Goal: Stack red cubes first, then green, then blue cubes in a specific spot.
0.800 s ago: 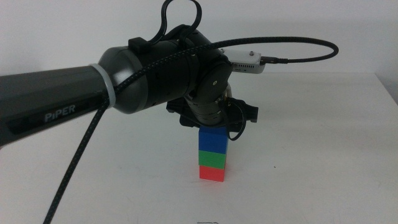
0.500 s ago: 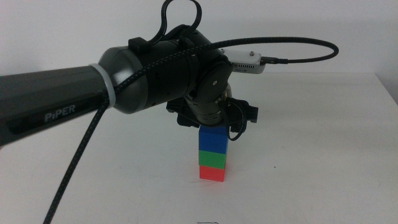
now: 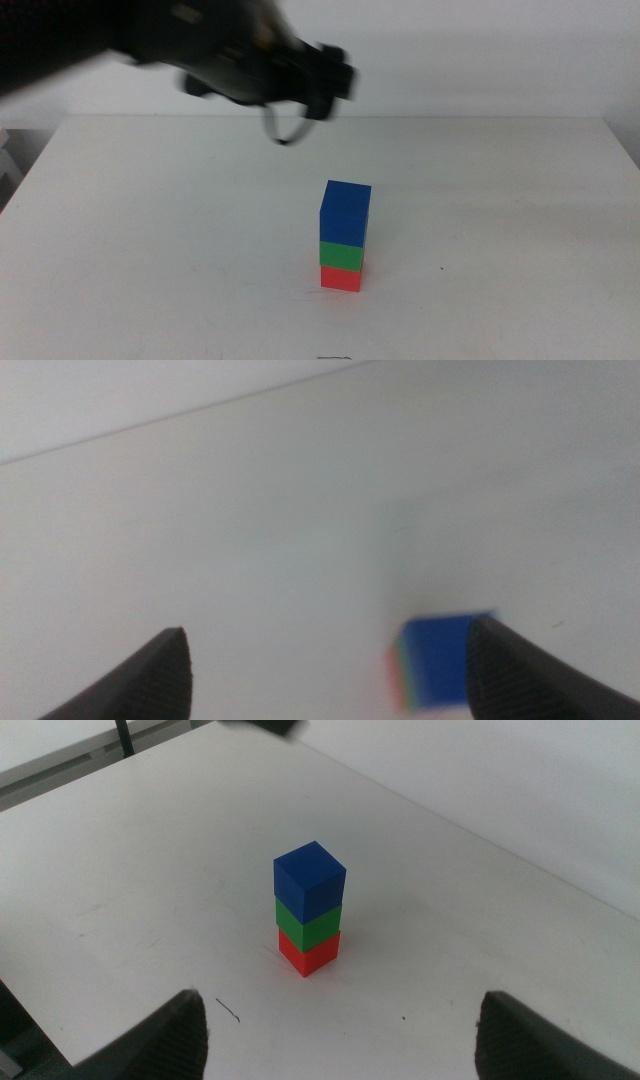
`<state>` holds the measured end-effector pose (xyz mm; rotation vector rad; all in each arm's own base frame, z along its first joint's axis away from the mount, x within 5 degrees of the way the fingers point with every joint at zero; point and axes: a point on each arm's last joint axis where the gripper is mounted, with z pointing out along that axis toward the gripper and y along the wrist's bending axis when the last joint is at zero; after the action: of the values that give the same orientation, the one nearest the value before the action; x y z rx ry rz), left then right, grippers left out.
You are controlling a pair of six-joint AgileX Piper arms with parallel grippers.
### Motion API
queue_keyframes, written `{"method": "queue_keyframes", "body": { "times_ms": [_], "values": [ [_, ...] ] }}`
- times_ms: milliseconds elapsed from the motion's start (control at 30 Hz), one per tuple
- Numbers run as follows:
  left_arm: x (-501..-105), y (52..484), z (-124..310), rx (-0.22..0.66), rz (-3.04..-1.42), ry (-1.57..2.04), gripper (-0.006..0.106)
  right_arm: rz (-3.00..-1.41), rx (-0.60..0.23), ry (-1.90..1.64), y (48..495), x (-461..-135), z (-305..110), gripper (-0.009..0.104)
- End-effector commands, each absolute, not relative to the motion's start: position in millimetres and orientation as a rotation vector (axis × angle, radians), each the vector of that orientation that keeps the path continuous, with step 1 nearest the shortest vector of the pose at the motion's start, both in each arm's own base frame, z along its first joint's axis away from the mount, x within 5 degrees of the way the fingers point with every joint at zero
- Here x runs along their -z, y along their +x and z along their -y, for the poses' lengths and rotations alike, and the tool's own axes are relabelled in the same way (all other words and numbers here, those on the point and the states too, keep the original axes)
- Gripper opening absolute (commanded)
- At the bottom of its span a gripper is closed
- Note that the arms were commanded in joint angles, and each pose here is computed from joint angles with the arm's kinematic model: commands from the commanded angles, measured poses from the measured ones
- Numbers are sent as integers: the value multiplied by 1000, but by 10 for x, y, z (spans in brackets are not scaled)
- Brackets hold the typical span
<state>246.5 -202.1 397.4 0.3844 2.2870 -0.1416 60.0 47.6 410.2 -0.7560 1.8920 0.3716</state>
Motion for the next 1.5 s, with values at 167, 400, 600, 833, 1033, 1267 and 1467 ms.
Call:
{"method": "queue_keyframes", "body": {
  "times_ms": [167, 400, 600, 833, 1033, 1267, 1467],
  "values": [
    [-4503, 2025, 1402, -16, -2238, 292, 94, -1806, -365, -732, 622, -4217, -476, 74],
    [-4684, 1852, 1062, -82, -2141, 351, 94, -1807, -364, -732, 624, -4217, -478, 74],
    [-4562, 1688, 555, 55, -1982, 337, 94, -1807, -352, -733, 631, -4215, -475, 74],
    [-4359, 1324, 150, 73, -1783, 117, 94, -1805, -342, -734, 634, -4216, -470, 74],
    [-4374, 988, 84, 69, -1679, 69, 94, -1805, -341, -734, 634, -4216, -469, 74],
    [-4403, 874, 76, 68, -1646, 69, 94, -1805, -341, -734, 634, -4216, -469, 74],
    [-4235, 943, 81, 68, -1698, 70, 94, -1807, -342, -734, 635, -4213, -470, 74]
  ]
}}
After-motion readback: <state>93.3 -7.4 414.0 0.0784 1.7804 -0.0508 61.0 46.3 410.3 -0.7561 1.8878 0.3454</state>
